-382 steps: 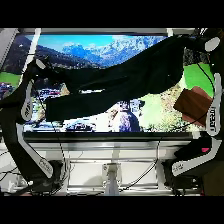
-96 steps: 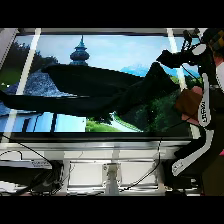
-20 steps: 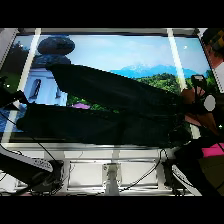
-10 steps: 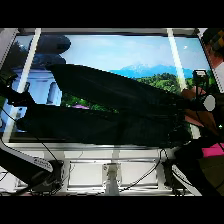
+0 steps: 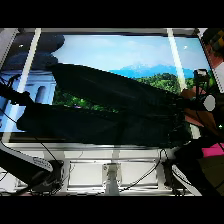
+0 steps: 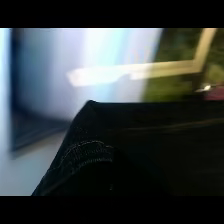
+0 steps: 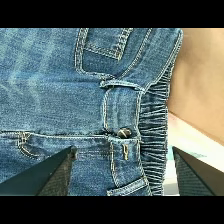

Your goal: Fold the clothes and pants, and hang the long-sleeved shirts on hangers.

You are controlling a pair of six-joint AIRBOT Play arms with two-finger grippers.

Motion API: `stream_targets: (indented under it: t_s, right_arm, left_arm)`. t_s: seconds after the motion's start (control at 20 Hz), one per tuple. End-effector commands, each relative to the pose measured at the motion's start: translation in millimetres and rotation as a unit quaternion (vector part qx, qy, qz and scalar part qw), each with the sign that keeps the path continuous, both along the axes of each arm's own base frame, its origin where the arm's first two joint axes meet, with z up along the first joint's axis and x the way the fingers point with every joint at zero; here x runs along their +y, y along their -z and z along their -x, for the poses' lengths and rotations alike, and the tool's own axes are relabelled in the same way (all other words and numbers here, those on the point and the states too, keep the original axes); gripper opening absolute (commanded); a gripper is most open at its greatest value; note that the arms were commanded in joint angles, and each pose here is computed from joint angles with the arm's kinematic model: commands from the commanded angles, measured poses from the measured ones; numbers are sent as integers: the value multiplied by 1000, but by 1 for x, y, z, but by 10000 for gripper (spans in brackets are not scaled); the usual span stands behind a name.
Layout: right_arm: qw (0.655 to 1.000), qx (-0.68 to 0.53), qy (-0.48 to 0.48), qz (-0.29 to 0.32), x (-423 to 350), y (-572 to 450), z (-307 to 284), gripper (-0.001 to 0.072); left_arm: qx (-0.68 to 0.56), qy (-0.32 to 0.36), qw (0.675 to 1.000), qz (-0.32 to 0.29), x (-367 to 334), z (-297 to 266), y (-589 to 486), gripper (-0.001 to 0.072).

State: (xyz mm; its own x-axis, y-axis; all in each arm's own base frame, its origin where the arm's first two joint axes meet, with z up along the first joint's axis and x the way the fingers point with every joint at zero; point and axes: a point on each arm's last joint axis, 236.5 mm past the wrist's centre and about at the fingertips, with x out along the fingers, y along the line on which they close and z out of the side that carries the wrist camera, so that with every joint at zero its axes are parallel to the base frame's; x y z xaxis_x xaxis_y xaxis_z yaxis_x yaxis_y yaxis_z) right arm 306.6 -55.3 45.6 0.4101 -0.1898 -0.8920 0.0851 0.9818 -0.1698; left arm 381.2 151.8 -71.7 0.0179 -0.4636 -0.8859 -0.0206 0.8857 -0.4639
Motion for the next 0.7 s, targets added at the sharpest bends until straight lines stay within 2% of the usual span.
stream_targets:
  t_s: [0.0,0.15,0.25,0.45,0.55,0.65]
  right_arm:
    - [1000,-4,-2,1,0,-1,-2,667]
    - [1000,-22,-5,1,1,-5,-10,666]
    - [999,-32,-7,2,1,-7,-14,666]
    - [999,-34,-7,1,1,-8,-15,666]
    - [999,-46,-8,1,1,-10,-20,665]
    - [998,-59,-1,-3,2,-13,-24,665]
  left_arm:
    - [-93,-8,990,108,-22,-19,-51,34]
    - [-182,-83,967,158,1,-39,-94,34]
    - [-185,-144,960,153,25,-42,-95,34]
    - [-140,-149,977,69,50,-28,-61,34]
    - [-151,-153,975,62,50,-40,-58,39]
    - [-161,-154,972,78,41,-50,-59,139]
